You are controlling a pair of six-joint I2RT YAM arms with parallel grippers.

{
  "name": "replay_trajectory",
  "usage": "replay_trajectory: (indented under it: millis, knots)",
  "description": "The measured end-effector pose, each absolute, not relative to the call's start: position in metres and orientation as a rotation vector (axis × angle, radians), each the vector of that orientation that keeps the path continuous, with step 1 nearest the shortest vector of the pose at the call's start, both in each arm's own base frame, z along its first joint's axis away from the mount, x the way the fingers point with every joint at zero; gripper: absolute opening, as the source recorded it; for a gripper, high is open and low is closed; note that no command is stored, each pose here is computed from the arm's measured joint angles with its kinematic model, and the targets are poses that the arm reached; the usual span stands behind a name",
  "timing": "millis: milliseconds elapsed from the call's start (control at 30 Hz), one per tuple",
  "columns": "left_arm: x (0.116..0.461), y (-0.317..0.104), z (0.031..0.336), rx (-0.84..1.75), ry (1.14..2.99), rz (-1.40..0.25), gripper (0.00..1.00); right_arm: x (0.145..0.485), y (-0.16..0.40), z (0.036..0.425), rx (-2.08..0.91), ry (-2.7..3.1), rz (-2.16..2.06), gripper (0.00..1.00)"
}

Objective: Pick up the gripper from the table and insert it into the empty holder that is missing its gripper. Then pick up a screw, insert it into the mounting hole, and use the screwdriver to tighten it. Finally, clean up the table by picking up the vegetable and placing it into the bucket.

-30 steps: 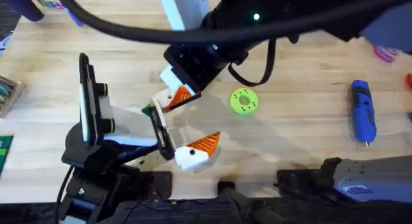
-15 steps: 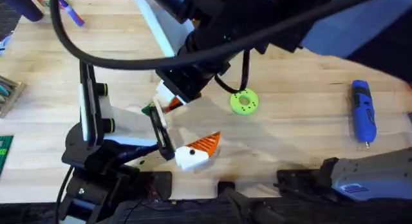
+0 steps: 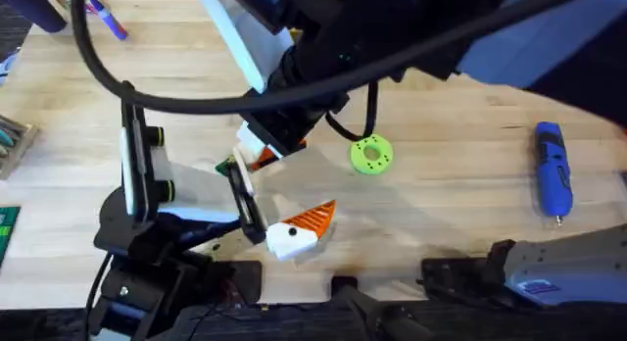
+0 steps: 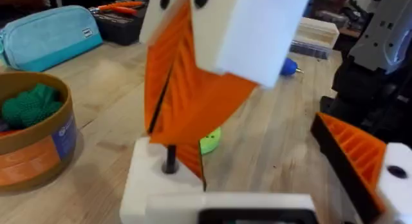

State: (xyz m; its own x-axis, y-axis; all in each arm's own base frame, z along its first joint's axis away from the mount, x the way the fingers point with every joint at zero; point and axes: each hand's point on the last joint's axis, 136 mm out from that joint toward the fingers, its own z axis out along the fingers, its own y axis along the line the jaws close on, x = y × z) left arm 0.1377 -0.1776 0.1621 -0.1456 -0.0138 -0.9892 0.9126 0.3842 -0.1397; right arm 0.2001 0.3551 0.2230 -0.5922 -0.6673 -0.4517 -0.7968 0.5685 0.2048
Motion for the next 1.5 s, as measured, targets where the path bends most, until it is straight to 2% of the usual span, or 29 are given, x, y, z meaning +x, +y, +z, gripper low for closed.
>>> replay_trajectory:
  millis: [1233, 1267, 1333, 1400, 1500]
  knots:
    - [0.138, -0.178, 0.162, 0.846, 1.489, -1.008, 0.994, 0.198, 0.364, 0.212, -1.231, 2.485, 0.550, 0.006]
    - [0.138, -0.178, 0.162, 0.846, 1.489, -1.008, 0.994, 0.197, 0.364, 0.212, -1.228, 2.488, 0.551, 0.041]
    - [0.138, -0.178, 0.162, 0.846, 1.490, -1.009, 0.994, 0.197, 0.365, 0.212, -1.237, 2.483, 0.555, 0.245]
    - [0.138, -0.178, 0.162, 0.845, 1.491, -1.010, 0.994, 0.196, 0.365, 0.212, -1.243, 2.478, 0.552, 0.361]
    - [0.138, -0.178, 0.162, 0.844, 1.491, -1.011, 0.994, 0.197, 0.364, 0.212, -1.240, 2.480, 0.548, 0.442]
